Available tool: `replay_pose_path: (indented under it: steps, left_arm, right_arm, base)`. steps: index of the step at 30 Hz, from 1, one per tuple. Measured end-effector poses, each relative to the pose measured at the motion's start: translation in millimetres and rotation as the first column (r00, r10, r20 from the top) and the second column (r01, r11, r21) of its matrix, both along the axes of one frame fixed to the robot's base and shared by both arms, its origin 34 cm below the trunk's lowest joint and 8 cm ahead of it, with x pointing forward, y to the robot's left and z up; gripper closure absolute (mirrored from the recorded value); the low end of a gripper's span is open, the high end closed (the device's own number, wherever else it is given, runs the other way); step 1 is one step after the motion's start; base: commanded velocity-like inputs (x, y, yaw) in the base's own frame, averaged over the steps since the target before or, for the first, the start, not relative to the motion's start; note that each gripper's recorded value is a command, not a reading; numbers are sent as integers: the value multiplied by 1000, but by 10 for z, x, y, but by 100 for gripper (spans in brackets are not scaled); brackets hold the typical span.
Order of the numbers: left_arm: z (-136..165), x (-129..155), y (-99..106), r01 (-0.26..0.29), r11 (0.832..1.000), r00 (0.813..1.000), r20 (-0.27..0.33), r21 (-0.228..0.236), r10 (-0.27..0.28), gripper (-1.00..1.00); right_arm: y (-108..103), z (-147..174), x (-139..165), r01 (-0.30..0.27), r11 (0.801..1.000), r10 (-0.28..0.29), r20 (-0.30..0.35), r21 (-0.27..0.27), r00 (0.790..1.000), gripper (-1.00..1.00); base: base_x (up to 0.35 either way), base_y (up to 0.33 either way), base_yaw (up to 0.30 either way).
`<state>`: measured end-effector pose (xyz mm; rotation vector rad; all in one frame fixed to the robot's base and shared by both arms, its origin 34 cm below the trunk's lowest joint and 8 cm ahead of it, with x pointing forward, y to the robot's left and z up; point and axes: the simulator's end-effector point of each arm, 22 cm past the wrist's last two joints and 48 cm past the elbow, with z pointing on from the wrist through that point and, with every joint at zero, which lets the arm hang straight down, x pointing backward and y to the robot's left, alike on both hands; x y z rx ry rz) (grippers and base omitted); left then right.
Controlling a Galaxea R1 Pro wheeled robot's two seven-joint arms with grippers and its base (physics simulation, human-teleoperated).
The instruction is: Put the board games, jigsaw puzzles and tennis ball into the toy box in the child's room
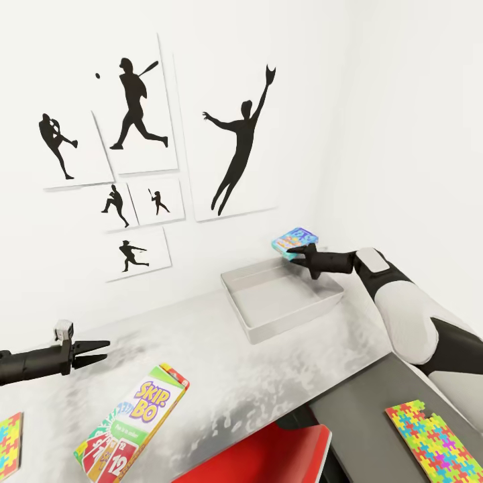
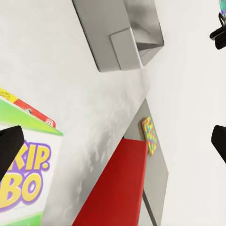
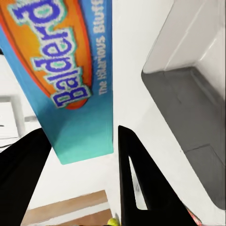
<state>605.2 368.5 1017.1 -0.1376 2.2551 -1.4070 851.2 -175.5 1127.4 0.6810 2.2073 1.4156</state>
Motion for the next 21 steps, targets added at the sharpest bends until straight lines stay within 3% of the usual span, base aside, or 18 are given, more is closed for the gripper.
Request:
replay_pose_path:
  steps: [2, 9, 21]
  left_arm:
    - [0, 0, 0, 0, 1000, 1000, 0, 0, 0, -100]
    - [0, 0, 0, -1, 1000, 1000, -2, -1, 1, -100]
    - [-34, 1, 0, -3, 1000, 1000, -13, -3, 3, -100]
  right_arm:
    - [-36, -42, 1, 16, 1000, -16, -26, -7, 1000, 100]
    - [-110, -41, 22, 79, 995, -73, -95, 57, 993, 100]
    - [-114, -99, 22, 97, 992, -86, -137, 81, 987, 100]
  base:
    - [0, 0, 0]
    - [0, 0, 0]
    - [0, 0, 0]
